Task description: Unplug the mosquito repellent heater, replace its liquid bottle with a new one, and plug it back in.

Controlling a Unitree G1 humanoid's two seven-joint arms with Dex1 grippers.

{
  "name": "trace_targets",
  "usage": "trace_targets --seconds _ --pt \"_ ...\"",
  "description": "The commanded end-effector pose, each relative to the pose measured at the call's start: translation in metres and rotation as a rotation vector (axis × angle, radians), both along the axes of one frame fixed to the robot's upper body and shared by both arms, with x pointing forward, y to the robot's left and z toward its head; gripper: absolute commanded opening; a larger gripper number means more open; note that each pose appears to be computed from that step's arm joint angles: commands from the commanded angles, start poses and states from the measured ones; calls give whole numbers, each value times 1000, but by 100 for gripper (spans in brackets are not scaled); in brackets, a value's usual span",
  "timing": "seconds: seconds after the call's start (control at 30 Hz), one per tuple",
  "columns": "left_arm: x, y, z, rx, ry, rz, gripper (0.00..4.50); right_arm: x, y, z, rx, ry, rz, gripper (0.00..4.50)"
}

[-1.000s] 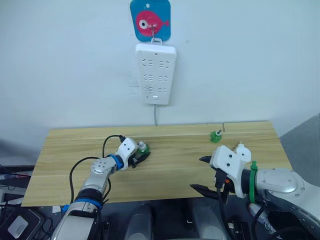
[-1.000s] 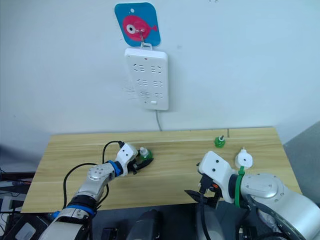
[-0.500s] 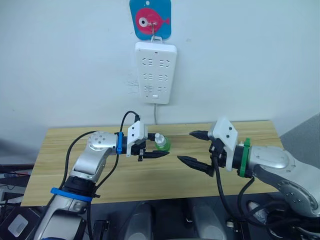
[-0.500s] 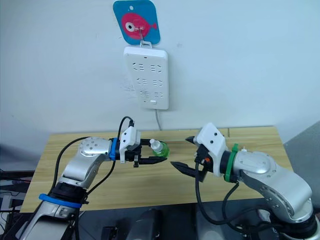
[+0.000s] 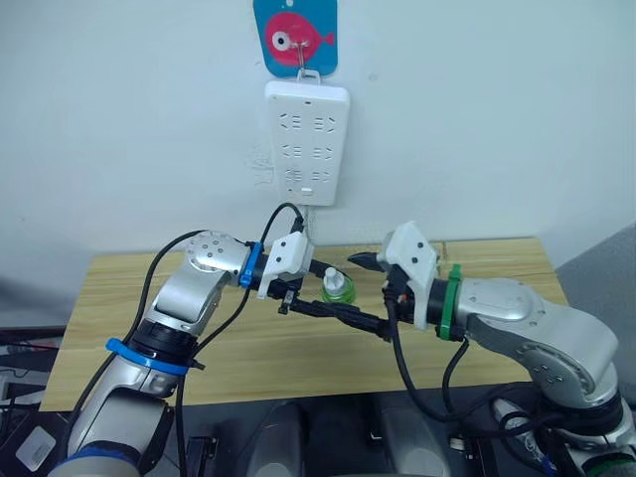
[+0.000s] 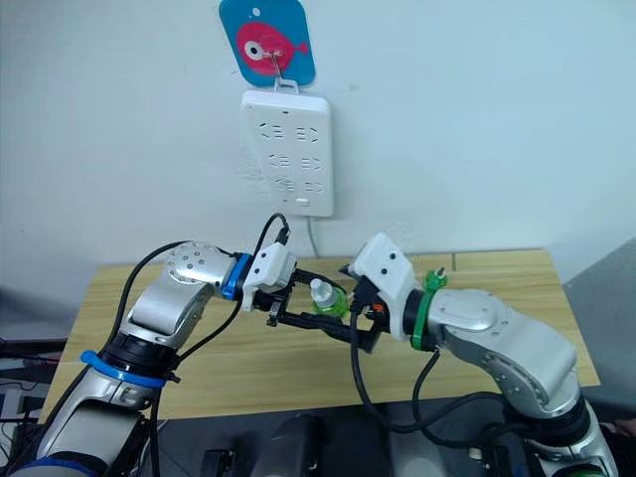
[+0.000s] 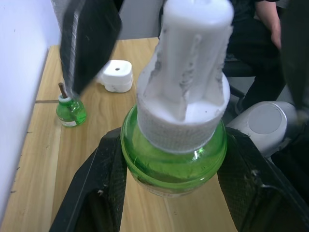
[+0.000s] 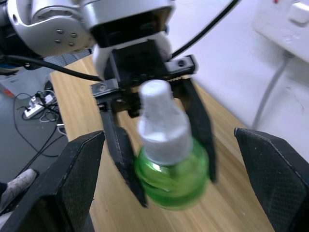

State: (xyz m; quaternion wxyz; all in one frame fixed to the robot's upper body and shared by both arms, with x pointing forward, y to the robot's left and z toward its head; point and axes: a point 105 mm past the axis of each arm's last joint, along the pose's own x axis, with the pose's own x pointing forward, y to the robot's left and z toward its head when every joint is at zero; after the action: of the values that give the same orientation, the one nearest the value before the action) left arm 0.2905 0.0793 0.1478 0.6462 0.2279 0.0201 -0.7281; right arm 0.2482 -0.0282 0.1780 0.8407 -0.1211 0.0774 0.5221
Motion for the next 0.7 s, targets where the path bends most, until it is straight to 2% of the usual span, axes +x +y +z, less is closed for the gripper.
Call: trace_targets --seconds 0.03,0.13,0.37,0.4,0.57,0.7 --pt "-1 -3 6 6 -38 -34 227 2 6 7 15 -52 7 450" --pt "0 -2 6 8 -43 -32 227 4 7 5 13 -56 -1 387" --pt "3 -3 12 -35 -6 10 227 4 7 3 -3 -82 8 134" --pt "3 -3 12 -37 -2 14 227 4 7 4 -1 -85 11 111" --pt "5 1 21 -123 21 30 227 6 1 9 24 -104 14 110" --pt "10 8 16 -126 -10 78 358 9 -8 20 74 -120 1 110"
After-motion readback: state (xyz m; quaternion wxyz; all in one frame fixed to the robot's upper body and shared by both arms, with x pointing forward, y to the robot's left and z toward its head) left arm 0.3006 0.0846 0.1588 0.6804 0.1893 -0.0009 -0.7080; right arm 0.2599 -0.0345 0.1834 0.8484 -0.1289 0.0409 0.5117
